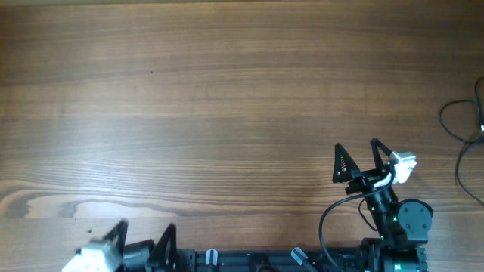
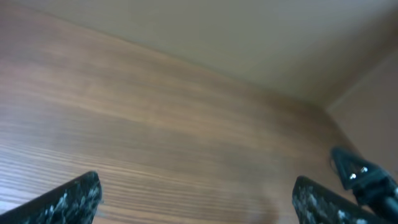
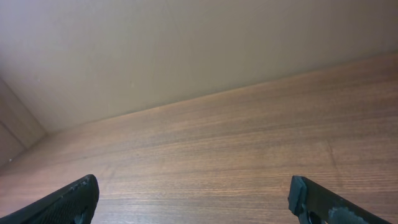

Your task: Untangle cables

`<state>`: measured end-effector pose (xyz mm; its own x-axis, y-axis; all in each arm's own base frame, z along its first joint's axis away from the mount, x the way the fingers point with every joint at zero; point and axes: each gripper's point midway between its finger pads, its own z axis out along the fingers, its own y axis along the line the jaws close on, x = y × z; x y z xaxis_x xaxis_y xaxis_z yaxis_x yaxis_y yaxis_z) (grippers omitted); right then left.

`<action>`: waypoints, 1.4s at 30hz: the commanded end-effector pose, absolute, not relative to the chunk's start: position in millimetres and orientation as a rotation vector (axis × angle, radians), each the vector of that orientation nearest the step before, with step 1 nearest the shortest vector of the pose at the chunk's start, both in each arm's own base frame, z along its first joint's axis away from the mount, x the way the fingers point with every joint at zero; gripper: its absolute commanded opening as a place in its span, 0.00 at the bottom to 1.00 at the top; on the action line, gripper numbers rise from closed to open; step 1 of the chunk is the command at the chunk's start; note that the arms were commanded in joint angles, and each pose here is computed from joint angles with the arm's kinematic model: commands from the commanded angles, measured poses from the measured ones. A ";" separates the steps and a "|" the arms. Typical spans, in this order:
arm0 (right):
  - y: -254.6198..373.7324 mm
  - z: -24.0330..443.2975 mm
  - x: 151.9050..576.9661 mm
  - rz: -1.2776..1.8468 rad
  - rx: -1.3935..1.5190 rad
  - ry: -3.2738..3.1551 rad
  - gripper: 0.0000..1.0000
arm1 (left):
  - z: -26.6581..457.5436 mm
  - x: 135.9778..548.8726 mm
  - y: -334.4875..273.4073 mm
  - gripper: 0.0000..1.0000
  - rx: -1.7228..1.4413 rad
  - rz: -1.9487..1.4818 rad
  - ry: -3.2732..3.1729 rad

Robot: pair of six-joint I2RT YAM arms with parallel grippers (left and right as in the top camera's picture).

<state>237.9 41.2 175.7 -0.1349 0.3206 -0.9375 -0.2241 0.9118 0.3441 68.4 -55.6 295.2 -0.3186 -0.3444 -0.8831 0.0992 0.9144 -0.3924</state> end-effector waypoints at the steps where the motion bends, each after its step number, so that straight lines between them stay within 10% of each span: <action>1: 43.2 176.0 236.9 0.485 0.068 1.634 1.00 | 276.6 111.0 -75.1 1.00 -0.025 -0.566 1.832; 10: 43.2 176.0 236.9 0.484 0.067 1.634 1.00 | 241.3 177.3 -84.9 1.00 0.264 -0.651 1.665; 21: 43.2 176.0 236.9 0.485 0.068 1.634 1.00 | 196.4 239.0 -0.8 1.00 -0.441 -0.454 1.543; 42: 43.2 176.0 236.9 0.484 0.067 1.634 1.00 | 158.4 245.6 -14.7 1.00 -0.057 -0.186 1.642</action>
<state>237.9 41.2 175.5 -0.1349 0.3206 -0.9375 -0.2241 0.9118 0.3441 245.7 -11.3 161.1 -0.0783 -0.1757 -0.9813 0.0559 0.9820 -0.1803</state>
